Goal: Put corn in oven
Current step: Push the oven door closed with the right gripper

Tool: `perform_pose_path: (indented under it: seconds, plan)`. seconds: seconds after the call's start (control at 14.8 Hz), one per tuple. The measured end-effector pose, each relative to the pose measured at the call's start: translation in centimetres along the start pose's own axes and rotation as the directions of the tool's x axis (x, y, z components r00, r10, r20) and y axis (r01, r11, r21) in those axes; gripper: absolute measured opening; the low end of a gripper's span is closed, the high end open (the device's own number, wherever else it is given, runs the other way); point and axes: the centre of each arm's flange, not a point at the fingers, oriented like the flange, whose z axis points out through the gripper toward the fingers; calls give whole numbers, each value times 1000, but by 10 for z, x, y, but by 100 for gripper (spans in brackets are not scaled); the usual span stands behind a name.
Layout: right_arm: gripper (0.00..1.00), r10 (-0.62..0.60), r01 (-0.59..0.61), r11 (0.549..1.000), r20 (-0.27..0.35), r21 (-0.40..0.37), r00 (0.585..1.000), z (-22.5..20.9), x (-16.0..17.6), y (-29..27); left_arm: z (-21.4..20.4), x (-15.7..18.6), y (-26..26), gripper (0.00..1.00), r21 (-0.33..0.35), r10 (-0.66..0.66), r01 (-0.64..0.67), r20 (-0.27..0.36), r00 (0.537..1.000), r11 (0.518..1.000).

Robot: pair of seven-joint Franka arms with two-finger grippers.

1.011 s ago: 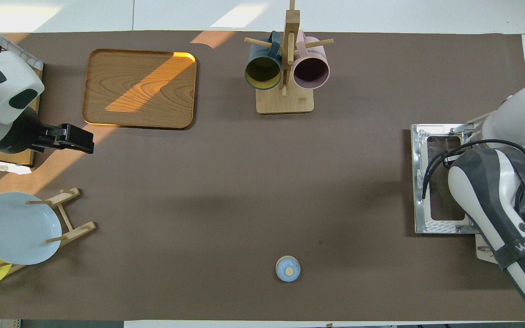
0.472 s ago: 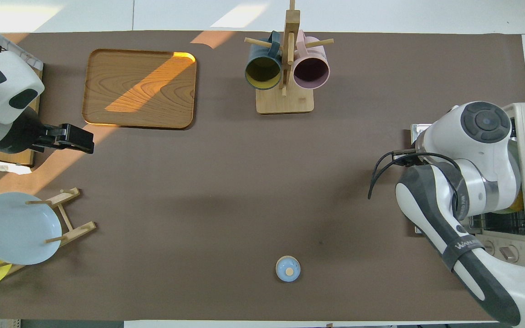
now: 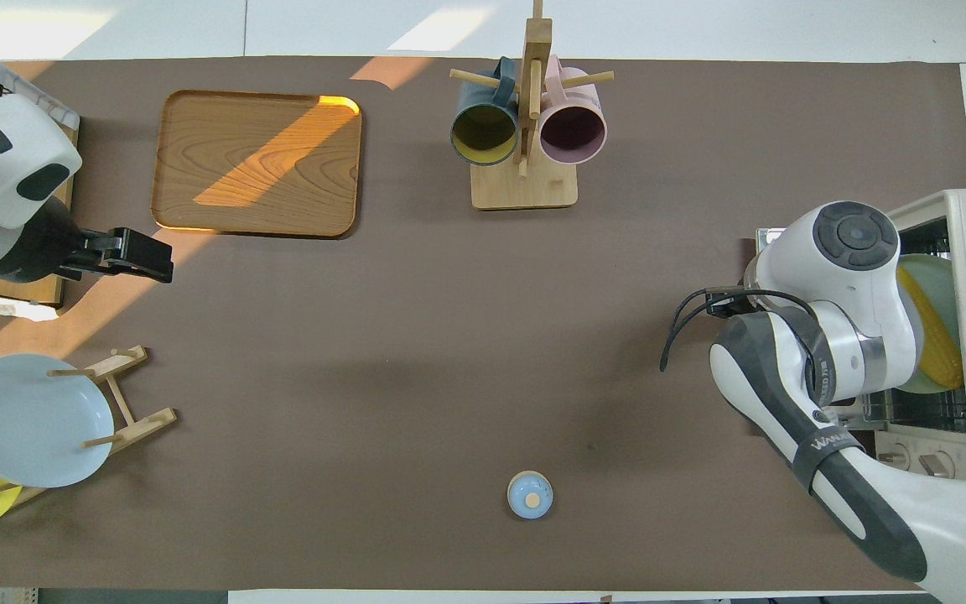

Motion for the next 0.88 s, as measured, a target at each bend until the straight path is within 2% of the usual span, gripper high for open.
perform_pose_path:
  seconds: [0.27, 0.61, 0.74, 0.88]
  plan:
    - [1, -10, 10, 1000, -9, -8, 1000, 15, -8, 2, 0, 0, 0, 100, 0, 0, 0, 0, 1000, 1000]
    - [1, -94, 92, 990, -22, -108, 995, 10, -8, 7, 0, 0, 0, 100, 0, 0, 0, 0, 1000, 1000]
    - [1, -133, 131, 980, -4, -148, 991, 4, -7, 1, 0, 0, 0, 100, 0, 0, 0, 0, 1000, 1000]
    - [1, -171, 176, 969, 41, -176, 984, -14, -3, -1, 0, 0, 0, 100, 0, 0, 0, 0, 1000, 1000]
